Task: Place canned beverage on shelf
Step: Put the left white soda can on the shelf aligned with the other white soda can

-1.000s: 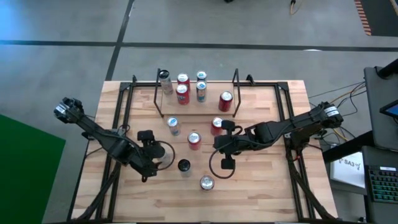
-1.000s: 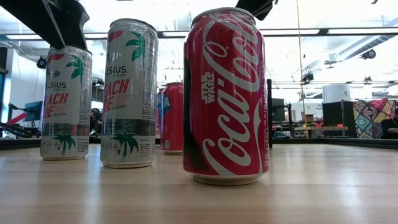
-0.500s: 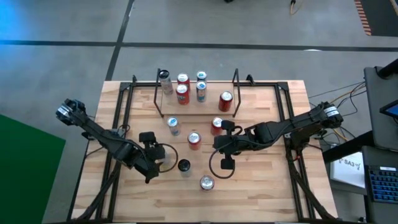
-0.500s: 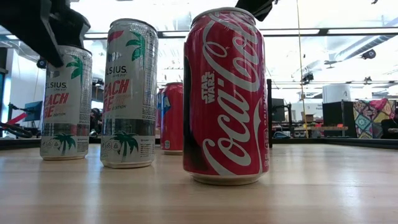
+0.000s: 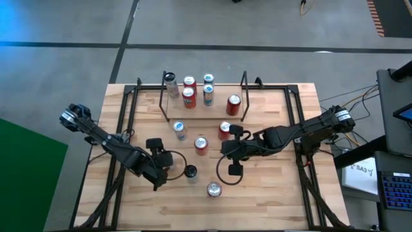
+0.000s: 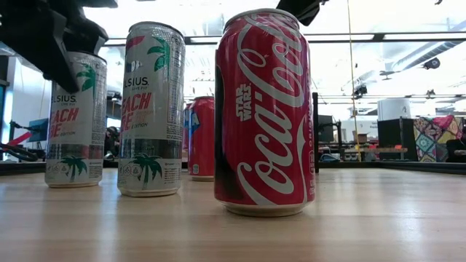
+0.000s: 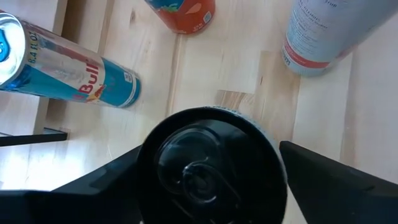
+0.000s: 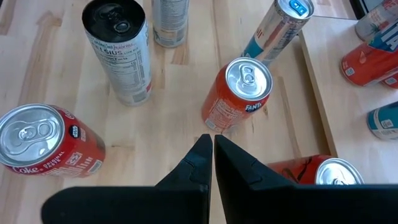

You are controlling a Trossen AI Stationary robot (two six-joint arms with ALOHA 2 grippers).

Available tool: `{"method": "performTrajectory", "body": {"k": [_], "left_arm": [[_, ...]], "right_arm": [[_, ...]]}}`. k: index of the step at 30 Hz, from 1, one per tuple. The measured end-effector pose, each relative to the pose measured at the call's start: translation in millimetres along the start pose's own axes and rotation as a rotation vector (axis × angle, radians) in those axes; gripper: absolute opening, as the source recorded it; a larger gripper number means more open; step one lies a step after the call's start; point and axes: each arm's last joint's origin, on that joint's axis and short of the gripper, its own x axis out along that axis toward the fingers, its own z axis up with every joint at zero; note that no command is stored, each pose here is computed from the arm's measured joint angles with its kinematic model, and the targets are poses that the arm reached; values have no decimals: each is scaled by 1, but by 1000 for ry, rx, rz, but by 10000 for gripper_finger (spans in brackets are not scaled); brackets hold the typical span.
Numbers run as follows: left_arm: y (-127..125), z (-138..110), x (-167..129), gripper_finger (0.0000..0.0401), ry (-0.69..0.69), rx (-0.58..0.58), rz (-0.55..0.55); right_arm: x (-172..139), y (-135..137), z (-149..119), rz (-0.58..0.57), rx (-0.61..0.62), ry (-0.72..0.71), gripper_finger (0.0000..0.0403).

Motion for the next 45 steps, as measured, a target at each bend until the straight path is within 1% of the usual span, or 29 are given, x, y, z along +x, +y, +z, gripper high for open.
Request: {"method": "performTrajectory", "body": {"k": [6,7,13,16,19,25,29,33,37,41,45], "left_arm": [[3,0,-5,256,-9,-10,-22],[3,0,-5,253,-9,-11,-24],[6,-1,-10,253,-6,-10,-38],[7,4,-18,253,-8,-6,-44],[9,11,-29,252,-22,1,-52],[18,27,-59,252,-65,68,-36],[25,39,-81,252,-124,119,-20],[34,49,-97,251,-162,169,-6],[47,57,-105,251,-177,205,10],[66,63,-106,251,-182,224,42],[93,65,-107,251,-180,221,89]], "right_arm": [[1,0,-1,0,-1,2,9],[1,0,-1,0,-1,2,9],[0,0,-1,0,2,2,9],[0,0,-1,0,2,2,9],[0,0,-1,0,1,2,9],[0,0,-1,4,-3,3,9],[0,0,-1,8,-6,4,9],[1,0,-1,8,-18,5,9],[1,0,-1,9,-25,5,9],[1,0,-1,10,-25,5,9],[1,0,-1,11,-25,5,9]]}}
